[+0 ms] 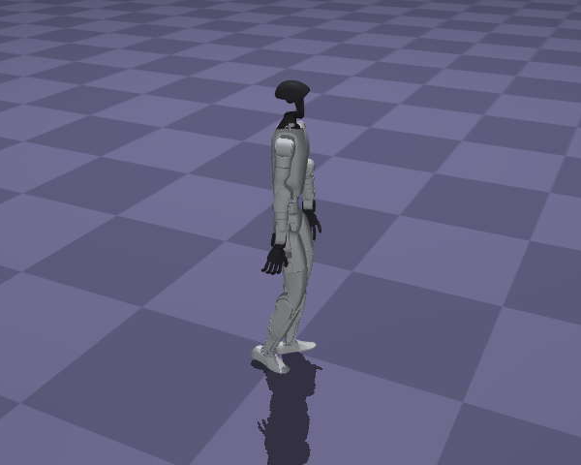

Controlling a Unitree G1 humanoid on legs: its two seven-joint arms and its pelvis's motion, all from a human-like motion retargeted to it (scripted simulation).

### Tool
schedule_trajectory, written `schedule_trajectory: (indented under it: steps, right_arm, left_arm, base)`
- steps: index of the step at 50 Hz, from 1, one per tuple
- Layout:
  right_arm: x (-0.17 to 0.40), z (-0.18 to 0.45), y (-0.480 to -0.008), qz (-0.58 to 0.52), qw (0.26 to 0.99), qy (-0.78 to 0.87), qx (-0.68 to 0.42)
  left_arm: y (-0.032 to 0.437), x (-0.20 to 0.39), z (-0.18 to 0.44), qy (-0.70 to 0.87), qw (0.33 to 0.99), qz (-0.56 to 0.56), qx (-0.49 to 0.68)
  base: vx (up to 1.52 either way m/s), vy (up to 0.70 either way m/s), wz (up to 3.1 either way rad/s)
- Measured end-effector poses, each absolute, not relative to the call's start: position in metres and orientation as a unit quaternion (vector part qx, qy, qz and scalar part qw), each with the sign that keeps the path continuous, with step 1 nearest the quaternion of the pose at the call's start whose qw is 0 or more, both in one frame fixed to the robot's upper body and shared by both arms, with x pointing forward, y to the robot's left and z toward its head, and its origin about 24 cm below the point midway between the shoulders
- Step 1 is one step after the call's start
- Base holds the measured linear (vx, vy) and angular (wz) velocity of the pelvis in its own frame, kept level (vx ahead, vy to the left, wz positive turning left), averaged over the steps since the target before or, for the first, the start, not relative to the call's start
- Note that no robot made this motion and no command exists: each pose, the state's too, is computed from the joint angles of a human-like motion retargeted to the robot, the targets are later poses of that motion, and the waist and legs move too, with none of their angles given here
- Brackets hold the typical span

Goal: In place motions

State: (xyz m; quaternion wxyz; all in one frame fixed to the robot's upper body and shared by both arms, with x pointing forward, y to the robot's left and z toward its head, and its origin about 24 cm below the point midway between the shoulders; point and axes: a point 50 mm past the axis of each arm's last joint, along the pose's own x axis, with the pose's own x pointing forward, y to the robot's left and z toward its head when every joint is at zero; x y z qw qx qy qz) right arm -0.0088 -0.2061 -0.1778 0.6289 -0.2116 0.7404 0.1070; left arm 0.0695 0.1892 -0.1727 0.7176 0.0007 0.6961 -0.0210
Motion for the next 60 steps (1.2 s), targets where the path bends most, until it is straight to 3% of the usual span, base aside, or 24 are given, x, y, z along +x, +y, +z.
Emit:
schedule_trajectory:
  steps: [7,15,22,27,37,50,60]
  right_arm:
    - [-0.007,-0.177,-0.21,0.109,0.62,0.741,-0.233]
    - [-0.01,-0.178,-0.2,0.116,0.618,0.758,-0.175]
    - [0.032,-0.179,-0.198,0.137,0.671,0.695,-0.22]
    - [0.051,-0.178,-0.186,0.149,0.699,0.673,-0.19]
    - [0.058,-0.178,-0.181,0.192,0.692,0.657,-0.228]
    - [0.02,-0.178,-0.207,0.164,0.646,0.705,-0.243]
    - [0.05,-0.175,-0.214,0.113,0.693,0.665,-0.253]
  left_arm:
    - [0.186,0.066,-0.174,0.695,0.719,-0.033,-0.002]
    - [0.201,0.021,-0.173,0.761,0.646,-0.007,0.061]
    - [0.19,-0.018,-0.175,0.779,0.625,0.031,-0.041]
    - [0.191,-0.022,-0.175,0.772,0.631,0.068,-0.022]
    - [0.171,-0.014,-0.178,0.737,0.638,0.159,-0.154]
    - [0.183,-0.004,-0.178,0.745,0.657,0.094,-0.061]
    - [0.212,0.025,-0.173,0.739,0.673,0.006,0.014]
  base:
    - [0.1,-0.13,1.84]
    - [0.15,-0.18,0.88]
    - [0.03,-0.15,0.97]
    - [-0.04,-0.17,0.58]
    - [-0.01,-0.05,-0.05]
    - [0.02,0.05,-1.31]
    - [-0.23,0.01,-1.86]
